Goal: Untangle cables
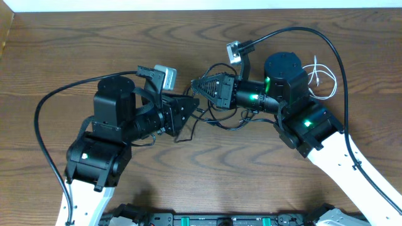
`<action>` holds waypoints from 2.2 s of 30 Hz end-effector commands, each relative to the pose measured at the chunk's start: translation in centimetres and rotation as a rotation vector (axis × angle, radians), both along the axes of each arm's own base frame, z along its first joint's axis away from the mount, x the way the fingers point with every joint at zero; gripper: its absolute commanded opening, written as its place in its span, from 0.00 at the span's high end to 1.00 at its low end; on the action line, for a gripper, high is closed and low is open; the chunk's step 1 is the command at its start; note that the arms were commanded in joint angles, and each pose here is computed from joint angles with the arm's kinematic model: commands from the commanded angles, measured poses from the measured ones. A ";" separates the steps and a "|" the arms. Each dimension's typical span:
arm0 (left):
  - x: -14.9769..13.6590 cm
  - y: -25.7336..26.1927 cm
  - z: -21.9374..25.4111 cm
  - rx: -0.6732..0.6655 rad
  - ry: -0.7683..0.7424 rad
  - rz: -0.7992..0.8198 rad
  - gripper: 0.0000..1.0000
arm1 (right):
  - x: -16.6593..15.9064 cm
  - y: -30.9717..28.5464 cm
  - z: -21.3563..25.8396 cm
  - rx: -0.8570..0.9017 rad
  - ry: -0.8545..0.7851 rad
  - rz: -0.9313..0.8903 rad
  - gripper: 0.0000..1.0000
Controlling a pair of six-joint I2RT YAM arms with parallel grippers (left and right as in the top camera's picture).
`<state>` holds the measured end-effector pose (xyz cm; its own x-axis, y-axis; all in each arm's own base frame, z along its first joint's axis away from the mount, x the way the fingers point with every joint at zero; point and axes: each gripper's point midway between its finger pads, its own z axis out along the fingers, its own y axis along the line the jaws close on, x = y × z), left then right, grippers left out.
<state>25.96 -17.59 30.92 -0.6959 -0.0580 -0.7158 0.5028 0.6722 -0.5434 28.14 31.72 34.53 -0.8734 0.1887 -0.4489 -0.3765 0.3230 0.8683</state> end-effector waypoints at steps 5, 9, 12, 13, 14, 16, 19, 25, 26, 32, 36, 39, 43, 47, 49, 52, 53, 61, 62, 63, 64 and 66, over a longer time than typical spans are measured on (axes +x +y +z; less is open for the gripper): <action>-0.1 0.0 1.5 -0.016 -0.037 0.007 0.93 | 0.1 0.1 -0.2 -0.036 -0.079 0.013 0.90; 1.5 1.8 4.2 0.013 -0.116 0.147 0.93 | 1.2 -2.1 -4.0 -0.212 -0.080 -0.044 0.55; 2.0 3.8 8.1 0.043 -0.203 0.264 0.93 | 1.6 -4.8 -7.0 -0.311 0.034 -0.097 0.41; 2.0 4.7 9.7 0.061 -0.242 0.308 0.93 | 1.7 -5.7 -7.8 -0.342 0.052 -0.104 0.41; 2.0 5.5 11.0 0.077 -0.273 0.345 0.93 | 1.7 -6.4 -8.5 -0.369 0.067 -0.108 0.39; 1.8 7.4 14.0 0.114 -0.348 0.435 0.93 | 1.6 -8.0 -9.7 -0.424 0.094 -0.110 0.36; 1.7 10.6 18.7 0.144 -0.452 0.606 0.93 | 1.1 -9.5 -11.1 -0.486 0.115 -0.095 0.34; 1.9 14.3 26.9 0.135 -0.621 0.832 0.93 | 0.4 -10.1 -11.9 -0.528 0.122 -0.067 0.35; 1.9 14.7 28.4 0.119 -0.648 0.861 0.92 | 0.3 -10.1 -11.9 -0.530 0.123 -0.065 0.34; 1.5 15.5 36.2 -0.015 -0.805 0.939 0.93 | 0.0 -10.7 -12.8 -0.591 0.124 -0.069 0.28; 1.0 17.2 38.0 -0.034 -0.832 1.042 0.92 | -0.2 -11.9 -14.2 -0.686 0.145 -0.111 0.22; 1.4 18.7 37.0 0.051 -0.802 1.133 0.92 | -0.6 -11.9 -14.8 -0.705 0.154 -0.104 0.20; 2.7 19.8 35.3 0.133 -0.752 1.214 0.93 | -0.7 -11.7 -15.2 -0.706 0.153 -0.097 0.19; 2.1 22.8 35.1 0.173 -0.730 1.428 0.92 | -0.8 -11.8 -15.8 -0.714 0.165 -0.094 0.12; 1.2 24.2 35.3 0.168 -0.723 1.535 0.93 | -0.6 -12.0 -16.4 -0.731 0.168 -0.104 0.12; -0.9 26.0 35.6 0.171 -0.716 1.669 0.93 | 0.3 -12.4 -18.3 -0.771 0.171 -0.131 0.11; -1.5 26.5 35.6 0.171 -0.712 1.698 0.92 | 0.5 -12.3 -18.9 -0.775 0.171 -0.130 0.11; -2.8 28.9 34.9 0.238 -0.679 1.824 0.92 | 2.0 -9.0 -23.5 -0.795 0.126 -0.050 0.13; -2.5 29.0 34.6 0.254 -0.672 1.826 0.92 | 2.2 -8.6 -24.0 -0.803 0.124 -0.046 0.12; -2.0 28.9 34.2 0.271 -0.664 1.822 0.93 | 2.4 -8.2 -24.8 -0.813 0.123 -0.045 0.12; -1.5 28.9 33.8 0.291 -0.654 1.818 0.93 | 2.7 -8.1 -25.4 -0.826 0.129 -0.054 0.12; -0.4 28.6 32.8 0.345 -0.626 1.801 0.93 | 3.2 -8.1 -27.0 -0.869 0.151 -0.099 0.13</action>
<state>23.71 10.99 65.60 0.4154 -0.1574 -0.8959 -0.6923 0.5841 -0.4236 30.90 23.79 10.05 -0.9247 -0.1003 -0.3673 -0.2571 0.8761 0.4078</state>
